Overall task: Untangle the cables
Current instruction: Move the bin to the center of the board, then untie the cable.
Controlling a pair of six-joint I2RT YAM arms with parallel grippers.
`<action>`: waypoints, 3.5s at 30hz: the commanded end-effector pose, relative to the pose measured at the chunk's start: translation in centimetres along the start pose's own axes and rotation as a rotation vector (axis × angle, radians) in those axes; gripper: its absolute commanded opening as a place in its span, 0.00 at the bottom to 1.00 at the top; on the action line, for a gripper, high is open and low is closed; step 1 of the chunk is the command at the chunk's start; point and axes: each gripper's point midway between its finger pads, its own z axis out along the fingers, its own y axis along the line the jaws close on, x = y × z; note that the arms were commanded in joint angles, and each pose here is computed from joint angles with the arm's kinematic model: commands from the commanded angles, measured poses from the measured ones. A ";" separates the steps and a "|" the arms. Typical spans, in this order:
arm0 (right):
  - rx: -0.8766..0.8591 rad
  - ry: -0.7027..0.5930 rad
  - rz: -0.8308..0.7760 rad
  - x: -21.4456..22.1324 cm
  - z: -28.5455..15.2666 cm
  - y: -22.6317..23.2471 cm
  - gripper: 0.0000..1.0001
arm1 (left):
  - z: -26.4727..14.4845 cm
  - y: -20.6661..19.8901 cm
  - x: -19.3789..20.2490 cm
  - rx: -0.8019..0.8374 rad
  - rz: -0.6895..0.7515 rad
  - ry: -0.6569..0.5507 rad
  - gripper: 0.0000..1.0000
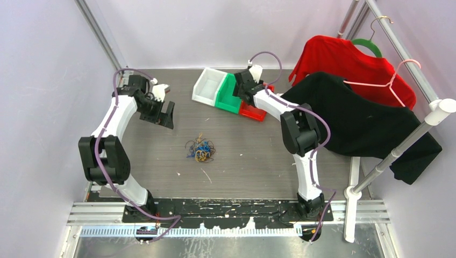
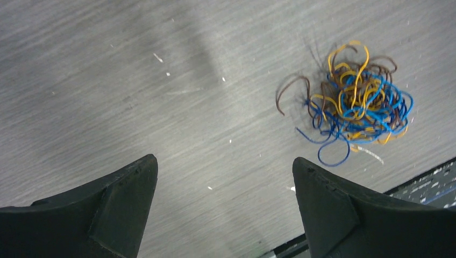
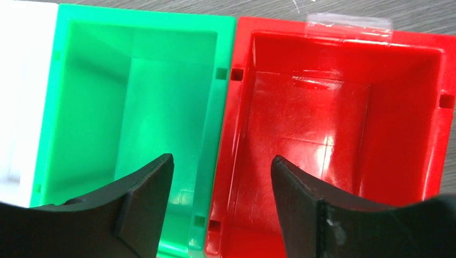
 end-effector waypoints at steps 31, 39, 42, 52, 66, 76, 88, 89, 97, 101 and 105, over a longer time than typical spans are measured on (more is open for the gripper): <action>-0.133 0.010 -0.186 4.1 -9.1 -1.5 0.23 | -5.0 -6.7 4.5 0.215 0.228 0.037 0.95; -0.184 -0.066 -0.190 2.4 -13.4 -0.1 0.80 | -4.8 -8.2 6.0 0.285 0.276 0.073 0.94; -0.284 -0.075 -0.195 3.2 -16.5 2.2 0.84 | -4.1 -9.3 6.6 0.331 0.301 0.079 0.91; -0.379 -0.020 -0.124 6.4 -22.0 0.8 0.81 | 1.5 -12.1 9.2 0.274 0.555 0.163 0.80; -0.309 -0.010 -0.013 6.6 -23.8 -4.4 1.00 | 6.7 -12.2 8.6 0.241 0.633 0.203 0.52; -0.398 0.020 -0.018 6.7 -24.3 -2.5 0.89 | 7.3 -12.8 8.5 0.244 0.671 0.135 0.27; -0.560 0.004 -0.104 7.2 -26.4 2.4 0.90 | 1.1 -12.9 7.0 0.163 0.586 0.190 0.00; -0.585 -0.008 -0.119 7.3 -26.8 3.2 0.91 | 0.2 -13.2 7.0 0.164 0.566 0.189 0.00; -0.916 -0.177 -0.187 8.6 -32.2 9.5 1.00 | -5.1 -16.5 6.3 0.247 0.447 0.123 0.00; -0.986 -0.210 -0.186 8.8 -33.7 10.9 1.00 | -7.2 -18.2 6.2 0.310 0.405 0.113 0.00; -1.056 -0.211 -0.180 9.3 -35.1 12.3 1.00 | -8.6 -19.4 6.0 0.360 0.376 0.098 0.00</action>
